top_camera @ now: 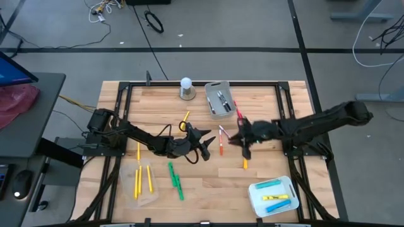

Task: Pick & Place Markers
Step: Put the yellow highlighter pen into the white bin

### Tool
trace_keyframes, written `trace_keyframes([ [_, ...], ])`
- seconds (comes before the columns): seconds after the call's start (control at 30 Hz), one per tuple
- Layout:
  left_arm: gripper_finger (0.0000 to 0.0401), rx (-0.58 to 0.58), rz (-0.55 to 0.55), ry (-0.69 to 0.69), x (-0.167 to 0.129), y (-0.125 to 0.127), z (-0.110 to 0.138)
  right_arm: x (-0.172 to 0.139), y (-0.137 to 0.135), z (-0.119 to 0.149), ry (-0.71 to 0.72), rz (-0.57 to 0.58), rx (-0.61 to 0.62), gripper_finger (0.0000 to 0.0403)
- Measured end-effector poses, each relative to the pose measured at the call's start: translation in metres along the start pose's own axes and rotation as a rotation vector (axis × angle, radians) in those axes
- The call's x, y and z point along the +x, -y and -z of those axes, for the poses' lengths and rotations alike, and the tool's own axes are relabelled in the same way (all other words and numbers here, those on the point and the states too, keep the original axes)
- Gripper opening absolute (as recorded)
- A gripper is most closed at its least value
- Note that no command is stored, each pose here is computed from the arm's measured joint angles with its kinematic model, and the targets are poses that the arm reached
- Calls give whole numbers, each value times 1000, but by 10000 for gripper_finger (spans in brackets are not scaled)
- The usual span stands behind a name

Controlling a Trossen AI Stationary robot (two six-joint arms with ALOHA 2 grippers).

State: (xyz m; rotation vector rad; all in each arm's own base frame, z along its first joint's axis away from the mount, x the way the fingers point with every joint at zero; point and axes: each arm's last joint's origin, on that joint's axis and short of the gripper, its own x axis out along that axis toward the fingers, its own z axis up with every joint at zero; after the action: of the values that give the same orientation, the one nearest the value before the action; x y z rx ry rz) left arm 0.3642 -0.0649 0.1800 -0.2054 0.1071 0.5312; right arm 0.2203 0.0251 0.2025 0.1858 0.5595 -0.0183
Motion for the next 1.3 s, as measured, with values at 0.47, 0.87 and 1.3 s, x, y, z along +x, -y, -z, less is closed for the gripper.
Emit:
trace_keyframes([
  [0.47, 179, 9, -4, -10, 0, -1, 1, 7, 13, 68, 121, 90, 149, 91],
  [0.87, 179, 4, -11, -8, 2, -2, 1, 6, 11, 67, -249, 119, 121, 215],
  [1.3, 179, -10, -12, -8, 2, -3, 0, -9, -15, 46, -508, -200, -589, 210],
])
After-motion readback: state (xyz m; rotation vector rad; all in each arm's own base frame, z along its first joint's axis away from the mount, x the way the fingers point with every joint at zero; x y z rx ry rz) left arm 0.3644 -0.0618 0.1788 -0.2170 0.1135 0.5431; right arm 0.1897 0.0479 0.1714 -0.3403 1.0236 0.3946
